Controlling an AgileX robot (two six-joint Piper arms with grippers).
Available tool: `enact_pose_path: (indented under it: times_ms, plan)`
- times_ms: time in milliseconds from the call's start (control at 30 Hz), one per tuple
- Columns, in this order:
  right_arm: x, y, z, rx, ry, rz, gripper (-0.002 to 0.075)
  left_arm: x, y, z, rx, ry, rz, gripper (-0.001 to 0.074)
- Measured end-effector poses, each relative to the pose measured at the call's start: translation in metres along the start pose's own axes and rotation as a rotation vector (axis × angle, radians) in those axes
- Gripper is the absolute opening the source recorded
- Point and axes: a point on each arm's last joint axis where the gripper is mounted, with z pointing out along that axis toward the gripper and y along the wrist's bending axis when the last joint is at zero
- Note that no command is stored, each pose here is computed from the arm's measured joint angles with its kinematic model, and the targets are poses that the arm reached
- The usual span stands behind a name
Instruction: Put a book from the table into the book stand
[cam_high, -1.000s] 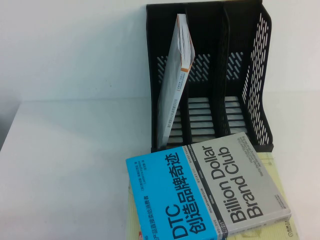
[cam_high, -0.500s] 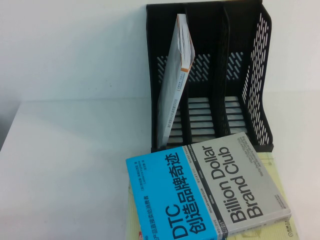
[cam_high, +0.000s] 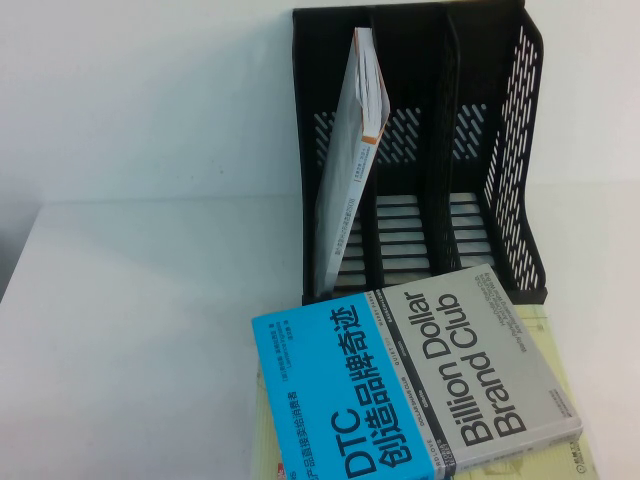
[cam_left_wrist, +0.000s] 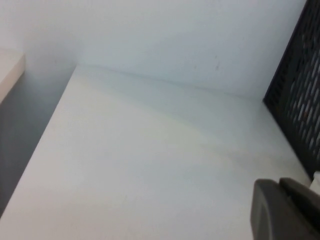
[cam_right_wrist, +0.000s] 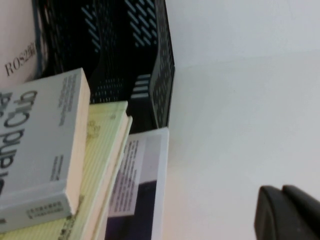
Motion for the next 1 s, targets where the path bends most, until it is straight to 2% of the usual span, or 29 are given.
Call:
enact_pose_path:
  times_ms: [200, 300, 433, 633, 800, 900, 1000]
  plan:
    - [-0.017, -0.002, -0.002, 0.020, -0.193, 0.014, -0.0003, -0.019, -0.001, -0.002, 0.029, -0.212, -0.160, -0.0004]
    - [-0.033, -0.004, -0.006, 0.040, -0.369, 0.027, -0.0003, -0.028, 0.000, -0.004, 0.031, -0.307, -0.235, -0.0004]
    - [-0.048, -0.007, -0.014, 0.066, -0.563, 0.035, -0.0003, -0.030, 0.001, -0.005, 0.029, -0.336, -0.252, -0.0004]
    - [-0.057, -0.008, -0.021, 0.083, -0.686, 0.045, -0.0003, -0.032, 0.002, -0.006, 0.028, -0.362, -0.271, -0.0004]
    - [-0.067, -0.010, -0.030, 0.074, -0.841, 0.125, -0.0003, -0.043, 0.005, -0.011, 0.050, -0.503, -0.435, -0.0004]
    - [-0.073, -0.010, -0.035, 0.050, -0.901, 0.184, -0.0003, -0.049, 0.005, -0.014, 0.068, -0.568, -0.441, -0.0004]
    - [-0.093, -0.003, -0.047, 0.007, -0.938, 0.185, -0.0003, -0.055, 0.000, -0.017, 0.090, -0.581, -0.356, -0.0004]
